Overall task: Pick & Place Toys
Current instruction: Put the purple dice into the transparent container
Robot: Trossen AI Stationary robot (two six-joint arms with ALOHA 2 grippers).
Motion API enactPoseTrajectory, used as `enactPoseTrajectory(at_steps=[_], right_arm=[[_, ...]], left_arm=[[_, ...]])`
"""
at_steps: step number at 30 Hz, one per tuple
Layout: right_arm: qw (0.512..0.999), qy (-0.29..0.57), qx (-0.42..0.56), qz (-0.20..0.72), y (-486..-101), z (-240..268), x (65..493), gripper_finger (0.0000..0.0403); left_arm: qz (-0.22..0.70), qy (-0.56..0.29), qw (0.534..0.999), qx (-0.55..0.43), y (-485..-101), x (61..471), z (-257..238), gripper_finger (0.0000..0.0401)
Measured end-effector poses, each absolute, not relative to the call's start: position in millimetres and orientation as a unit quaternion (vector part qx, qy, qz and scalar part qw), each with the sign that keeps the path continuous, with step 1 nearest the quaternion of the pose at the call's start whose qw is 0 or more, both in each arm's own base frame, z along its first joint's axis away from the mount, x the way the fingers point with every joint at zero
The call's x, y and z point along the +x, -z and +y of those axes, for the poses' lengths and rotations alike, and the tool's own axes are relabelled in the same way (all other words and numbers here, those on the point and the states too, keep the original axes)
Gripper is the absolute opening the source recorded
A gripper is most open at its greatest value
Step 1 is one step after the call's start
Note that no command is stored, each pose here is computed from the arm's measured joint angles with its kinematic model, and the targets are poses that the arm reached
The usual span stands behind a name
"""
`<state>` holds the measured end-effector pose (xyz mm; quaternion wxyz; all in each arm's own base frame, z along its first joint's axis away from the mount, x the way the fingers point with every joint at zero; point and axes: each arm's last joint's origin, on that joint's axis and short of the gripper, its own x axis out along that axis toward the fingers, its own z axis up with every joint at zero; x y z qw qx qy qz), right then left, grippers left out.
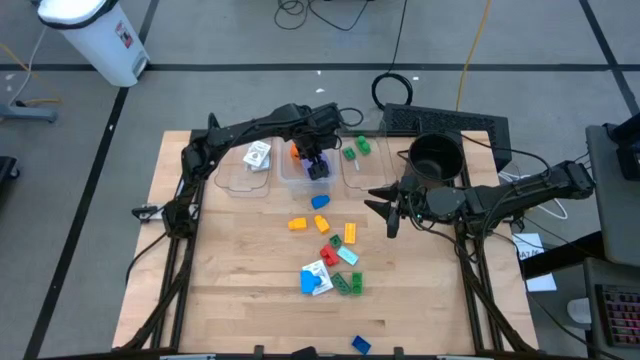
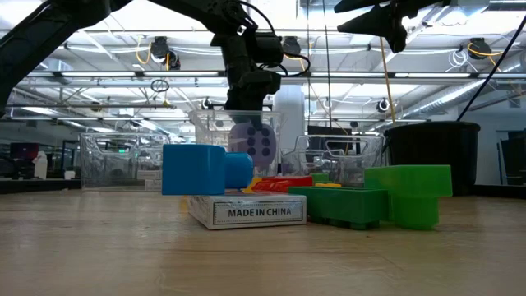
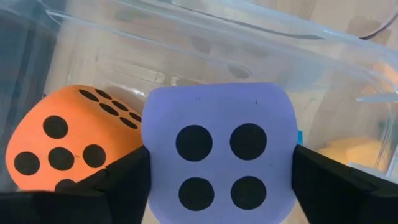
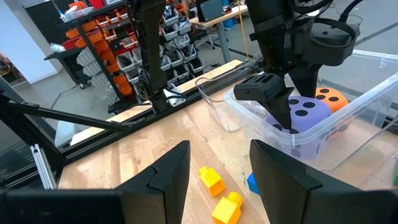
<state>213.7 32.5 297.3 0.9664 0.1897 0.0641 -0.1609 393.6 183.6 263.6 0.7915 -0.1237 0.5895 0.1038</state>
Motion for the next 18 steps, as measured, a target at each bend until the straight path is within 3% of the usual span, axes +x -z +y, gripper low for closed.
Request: enactPoseTrajectory(at_steps=[5,12,18], right_arm=[[0.967,0.161,0.189,0.064,-297.3,32.5,213.7,0.016],[0.967,0.16,0.186,0.065,-297.3,32.6,213.7,0.016],[0.967,0.162,0.183,0.073,-295.7,32.5,213.3,0.016]], left_arm=[[0.589,-0.106,0.791,-0.126,-263.6,393.6,183.6,0.039],[0.591,-0.105,0.79,-0.126,-263.5,393.4,183.5,0.0351],[0.591,-0.105,0.79,-0.125,-263.4,393.3,183.5,0.0371]])
